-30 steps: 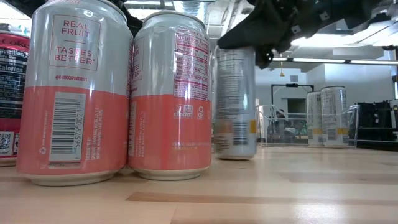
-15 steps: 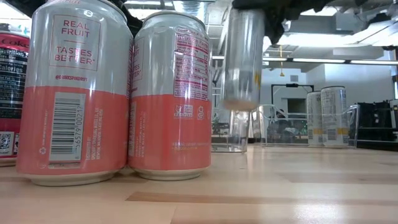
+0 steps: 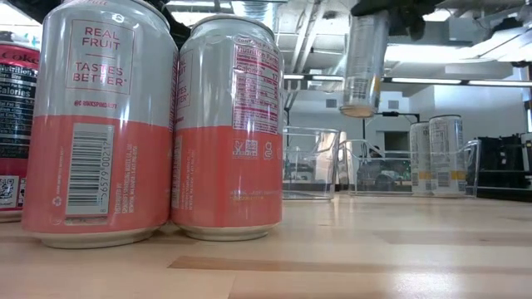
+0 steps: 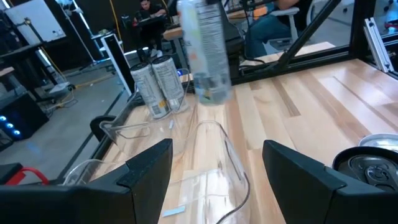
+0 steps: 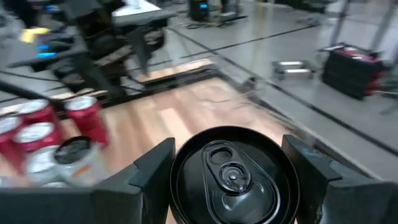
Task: Sort soda cans
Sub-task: Put the right black and white soda can in the right transparent bin, then put the black and white soda can in the right transparent bin
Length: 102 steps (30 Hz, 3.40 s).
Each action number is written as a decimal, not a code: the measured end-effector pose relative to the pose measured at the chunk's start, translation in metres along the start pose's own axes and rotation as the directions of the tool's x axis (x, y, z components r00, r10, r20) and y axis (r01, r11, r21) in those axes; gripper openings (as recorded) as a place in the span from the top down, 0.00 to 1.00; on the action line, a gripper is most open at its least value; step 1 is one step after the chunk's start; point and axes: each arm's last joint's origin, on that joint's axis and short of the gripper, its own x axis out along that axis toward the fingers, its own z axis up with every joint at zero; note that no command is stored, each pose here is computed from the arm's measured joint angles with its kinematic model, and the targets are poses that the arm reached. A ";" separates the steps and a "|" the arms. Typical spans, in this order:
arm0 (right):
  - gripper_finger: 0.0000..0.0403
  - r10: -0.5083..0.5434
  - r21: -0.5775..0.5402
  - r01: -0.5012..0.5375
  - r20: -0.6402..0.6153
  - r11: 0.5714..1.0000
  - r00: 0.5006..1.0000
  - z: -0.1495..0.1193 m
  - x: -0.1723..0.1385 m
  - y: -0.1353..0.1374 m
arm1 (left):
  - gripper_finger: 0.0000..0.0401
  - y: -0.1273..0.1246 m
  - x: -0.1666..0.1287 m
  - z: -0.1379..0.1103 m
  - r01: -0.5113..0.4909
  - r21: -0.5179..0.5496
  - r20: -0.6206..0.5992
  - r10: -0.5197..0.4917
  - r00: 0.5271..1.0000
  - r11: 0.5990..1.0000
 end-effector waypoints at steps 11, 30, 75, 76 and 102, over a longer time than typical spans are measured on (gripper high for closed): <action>0.40 -0.462 -0.030 0.462 -0.040 0.887 0.886 -0.008 0.007 -0.044 | 0.38 0.000 0.000 0.001 -0.004 -0.007 0.014 0.004 1.000 1.000; 0.40 -0.664 0.062 0.672 -0.118 0.738 0.739 -0.059 0.034 -0.103 | 0.38 0.001 0.000 0.003 -0.009 -0.010 0.033 0.009 0.999 1.000; 0.17 -0.714 0.174 0.716 -0.086 0.676 0.695 -0.076 0.050 -0.135 | 0.38 0.001 0.000 0.004 -0.010 -0.065 0.043 0.012 0.999 0.998; 0.17 -0.713 0.171 0.715 -0.083 0.678 0.696 -0.075 0.049 -0.135 | 0.38 0.001 0.000 0.004 -0.009 -0.067 0.043 0.012 0.999 0.998; 0.19 0.151 0.092 -0.182 0.276 0.979 0.949 -0.039 0.024 -0.031 | 0.38 -0.005 -0.009 -0.013 0.118 -0.074 -0.253 -0.133 0.958 0.990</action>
